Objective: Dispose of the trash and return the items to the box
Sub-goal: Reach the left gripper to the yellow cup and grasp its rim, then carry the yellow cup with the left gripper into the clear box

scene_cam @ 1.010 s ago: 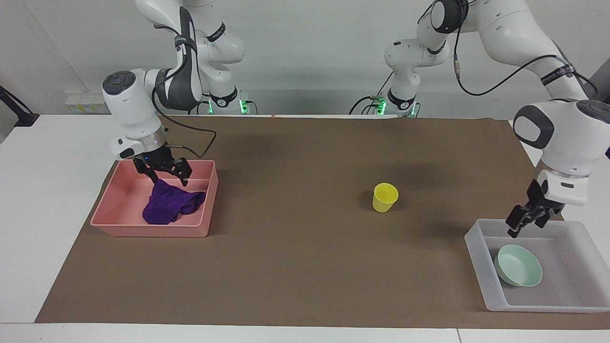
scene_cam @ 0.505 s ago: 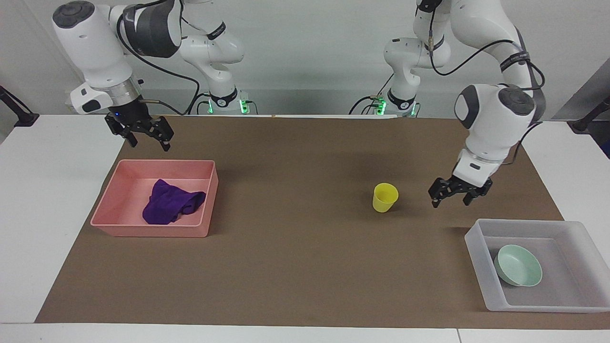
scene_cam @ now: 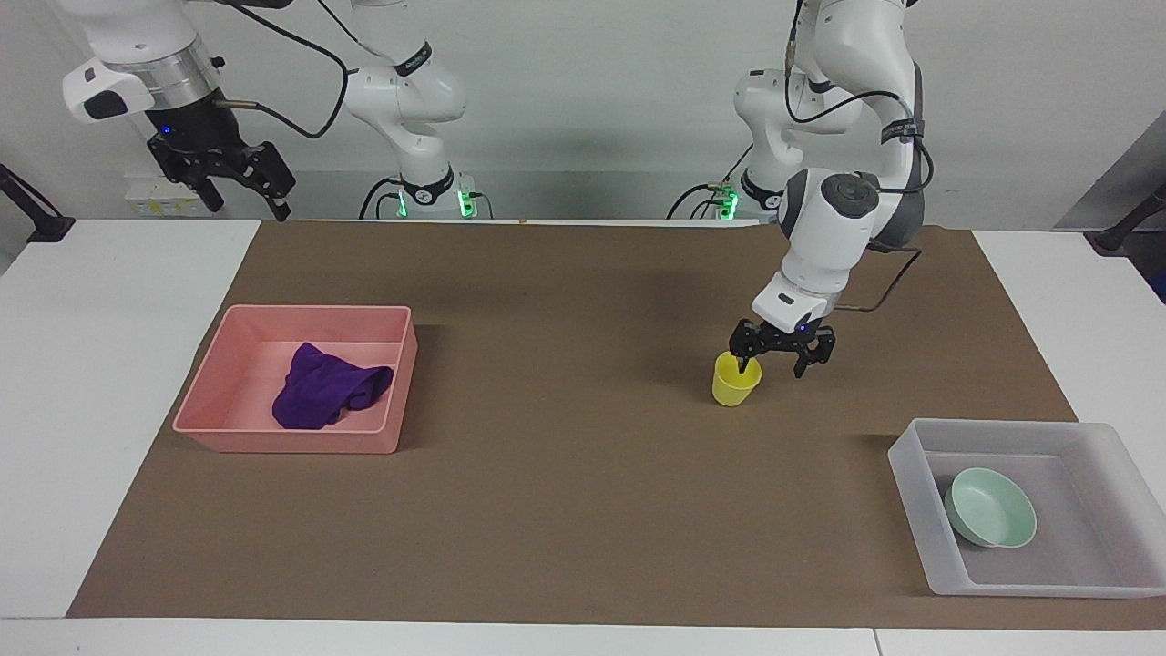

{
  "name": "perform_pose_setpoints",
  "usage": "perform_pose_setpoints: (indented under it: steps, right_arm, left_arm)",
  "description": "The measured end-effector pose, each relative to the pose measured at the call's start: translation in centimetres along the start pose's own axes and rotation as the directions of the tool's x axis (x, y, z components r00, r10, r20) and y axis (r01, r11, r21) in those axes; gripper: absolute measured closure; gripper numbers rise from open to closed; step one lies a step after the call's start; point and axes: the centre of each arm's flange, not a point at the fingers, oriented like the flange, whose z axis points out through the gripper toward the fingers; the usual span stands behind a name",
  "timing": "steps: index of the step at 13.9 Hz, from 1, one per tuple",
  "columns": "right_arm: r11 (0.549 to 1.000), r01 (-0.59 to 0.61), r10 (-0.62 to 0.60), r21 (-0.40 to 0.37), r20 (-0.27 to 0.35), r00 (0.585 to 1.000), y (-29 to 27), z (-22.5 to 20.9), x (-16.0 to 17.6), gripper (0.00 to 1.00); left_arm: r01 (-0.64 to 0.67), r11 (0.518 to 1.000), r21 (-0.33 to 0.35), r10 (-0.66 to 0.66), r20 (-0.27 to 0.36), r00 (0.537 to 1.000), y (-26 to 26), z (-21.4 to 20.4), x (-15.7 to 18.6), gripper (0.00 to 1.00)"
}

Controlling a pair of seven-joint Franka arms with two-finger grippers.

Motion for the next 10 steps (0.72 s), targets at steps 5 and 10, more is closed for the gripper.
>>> perform_pose_setpoints:
  steps: [5, 10]
  right_arm:
    - [1.0, 0.0, 0.0, -0.001, 0.014, 1.0, 0.0, 0.6, -0.1, 0.0]
    - [1.0, 0.021, -0.021, -0.002, 0.018, 1.0, -1.3, 0.8, -0.3, 0.0]
  left_arm:
    - [-0.016, 1.0, -0.001, 0.016, 0.001, 1.0, 0.8, 1.4, -0.5, 0.49]
    - [0.038, 0.999, 0.007, -0.038, -0.012, 0.999, -2.0, -0.9, 1.2, 0.97]
